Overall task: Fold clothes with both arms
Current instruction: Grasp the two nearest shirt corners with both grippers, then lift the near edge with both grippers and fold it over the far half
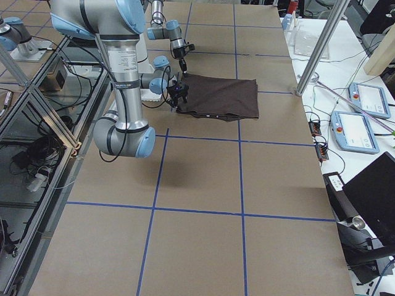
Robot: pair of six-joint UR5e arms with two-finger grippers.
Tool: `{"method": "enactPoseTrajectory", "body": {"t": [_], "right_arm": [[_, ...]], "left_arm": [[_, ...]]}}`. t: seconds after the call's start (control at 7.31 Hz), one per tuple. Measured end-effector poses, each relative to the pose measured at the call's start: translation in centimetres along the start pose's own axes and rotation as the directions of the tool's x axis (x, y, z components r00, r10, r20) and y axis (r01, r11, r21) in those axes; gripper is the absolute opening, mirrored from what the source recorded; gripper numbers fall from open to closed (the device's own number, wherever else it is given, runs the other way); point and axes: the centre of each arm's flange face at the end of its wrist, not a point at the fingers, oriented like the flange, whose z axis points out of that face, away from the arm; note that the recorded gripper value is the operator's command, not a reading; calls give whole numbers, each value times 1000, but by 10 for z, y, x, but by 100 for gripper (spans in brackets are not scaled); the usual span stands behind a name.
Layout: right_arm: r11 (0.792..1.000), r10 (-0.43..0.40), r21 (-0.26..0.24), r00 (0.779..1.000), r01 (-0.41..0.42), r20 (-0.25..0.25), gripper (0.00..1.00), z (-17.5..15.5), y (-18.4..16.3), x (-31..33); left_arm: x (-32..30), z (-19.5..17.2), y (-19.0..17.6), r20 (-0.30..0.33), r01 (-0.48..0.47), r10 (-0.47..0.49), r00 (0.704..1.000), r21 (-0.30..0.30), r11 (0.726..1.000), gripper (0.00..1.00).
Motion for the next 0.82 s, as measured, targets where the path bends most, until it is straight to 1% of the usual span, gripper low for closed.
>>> {"method": "enactPoseTrajectory", "body": {"t": [0.41, 0.82], "right_arm": [[999, 43, 5, 999, -43, 13, 0, -1, -2, -7], [998, 59, 2, 998, -59, 30, 0, -6, -6, -16]], "left_arm": [[0, 0, 0, 1, 0, 0, 1000, 0, 1000, 0], [0, 0, 0, 0, 0, 0, 1000, 0, 1000, 0]]}}
